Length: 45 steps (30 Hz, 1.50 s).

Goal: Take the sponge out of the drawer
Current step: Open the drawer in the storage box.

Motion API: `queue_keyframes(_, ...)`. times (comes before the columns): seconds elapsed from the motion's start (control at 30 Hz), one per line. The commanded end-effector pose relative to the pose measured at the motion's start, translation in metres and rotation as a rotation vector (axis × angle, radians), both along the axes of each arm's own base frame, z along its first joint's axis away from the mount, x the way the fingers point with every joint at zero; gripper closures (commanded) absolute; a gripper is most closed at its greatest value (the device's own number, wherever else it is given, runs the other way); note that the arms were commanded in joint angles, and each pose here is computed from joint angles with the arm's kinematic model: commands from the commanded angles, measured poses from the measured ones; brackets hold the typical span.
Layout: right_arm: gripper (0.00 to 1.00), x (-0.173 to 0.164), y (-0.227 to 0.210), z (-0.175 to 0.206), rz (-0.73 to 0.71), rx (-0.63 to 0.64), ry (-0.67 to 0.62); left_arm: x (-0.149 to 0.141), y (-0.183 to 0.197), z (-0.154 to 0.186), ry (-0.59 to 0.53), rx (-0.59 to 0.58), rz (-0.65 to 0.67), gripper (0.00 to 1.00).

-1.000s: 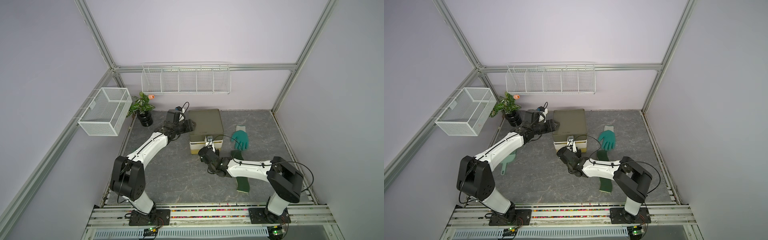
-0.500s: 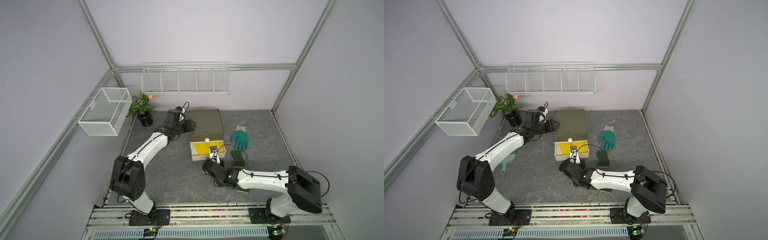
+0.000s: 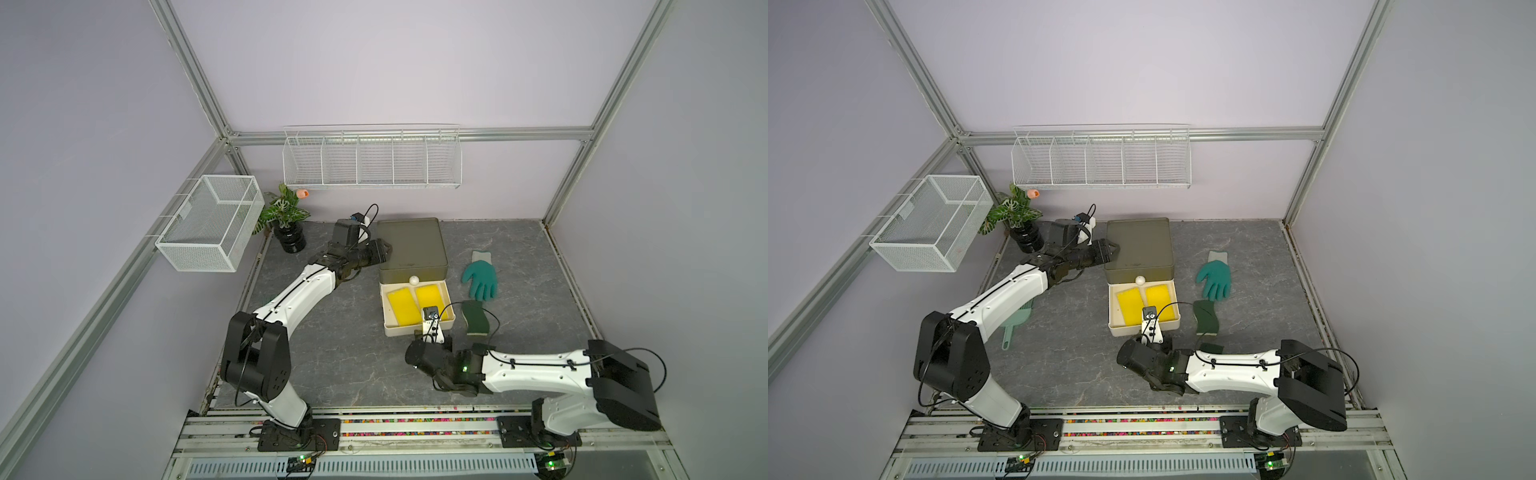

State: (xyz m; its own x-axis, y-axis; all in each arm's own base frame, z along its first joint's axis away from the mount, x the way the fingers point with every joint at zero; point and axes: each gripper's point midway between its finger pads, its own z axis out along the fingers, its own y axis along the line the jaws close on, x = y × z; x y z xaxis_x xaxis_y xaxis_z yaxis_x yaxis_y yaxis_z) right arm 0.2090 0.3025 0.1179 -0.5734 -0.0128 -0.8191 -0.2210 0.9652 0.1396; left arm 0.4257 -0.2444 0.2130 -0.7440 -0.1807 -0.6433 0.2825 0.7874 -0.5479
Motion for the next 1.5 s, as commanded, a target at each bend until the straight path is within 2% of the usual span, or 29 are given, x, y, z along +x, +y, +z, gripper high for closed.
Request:
queue_keyframes(0.0,0.80,-0.011,-0.004,-0.008,0.000,-0.007,0.034,-0.018,-0.010,-0.044,0.136,0.050,-0.068,0.42)
queue_keyframes(0.17,0.79,-0.015,-0.004,-0.011,-0.004,-0.002,0.044,-0.018,-0.010,-0.044,0.136,0.051,-0.069,0.42)
queue_keyframes(0.3,0.74,-0.016,-0.002,-0.012,0.000,-0.002,0.051,-0.017,-0.010,-0.042,0.133,0.050,-0.069,0.42)
queue_keyframes(0.63,0.48,-0.017,-0.001,-0.012,0.005,-0.001,0.058,-0.017,-0.010,-0.043,0.136,0.049,-0.069,0.42)
queue_keyframes(0.8,0.37,-0.019,0.001,-0.013,0.015,-0.004,0.069,-0.017,-0.010,-0.043,0.135,0.049,-0.069,0.42)
queue_keyframes(0.9,0.35,-0.021,0.003,-0.012,0.029,0.002,0.079,-0.017,-0.010,-0.042,0.135,0.049,-0.067,0.42)
queue_keyframes(0.97,0.29,-0.024,0.006,-0.010,0.053,0.005,0.088,-0.017,-0.010,-0.042,0.135,0.048,-0.068,0.43)
queue_keyframes(1.03,0.27,-0.028,0.009,-0.005,0.083,0.000,0.096,-0.017,-0.010,-0.042,0.135,0.049,-0.069,0.42)
queue_keyframes(1.13,0.18,-0.035,0.013,0.008,0.127,-0.015,0.090,-0.018,-0.010,-0.042,0.134,0.051,-0.070,0.42)
queue_keyframes(1.23,0.16,-0.042,0.014,0.020,0.173,-0.041,0.091,-0.018,-0.010,-0.042,0.134,0.051,-0.069,0.43)
queue_keyframes(1.27,0.13,-0.044,0.010,0.022,0.178,-0.052,0.094,-0.018,-0.010,-0.043,0.136,0.050,-0.068,0.42)
queue_keyframes(1.47,0.06,-0.050,0.011,0.066,0.248,-0.014,0.086,-0.018,-0.010,-0.043,0.136,0.050,-0.068,0.42)
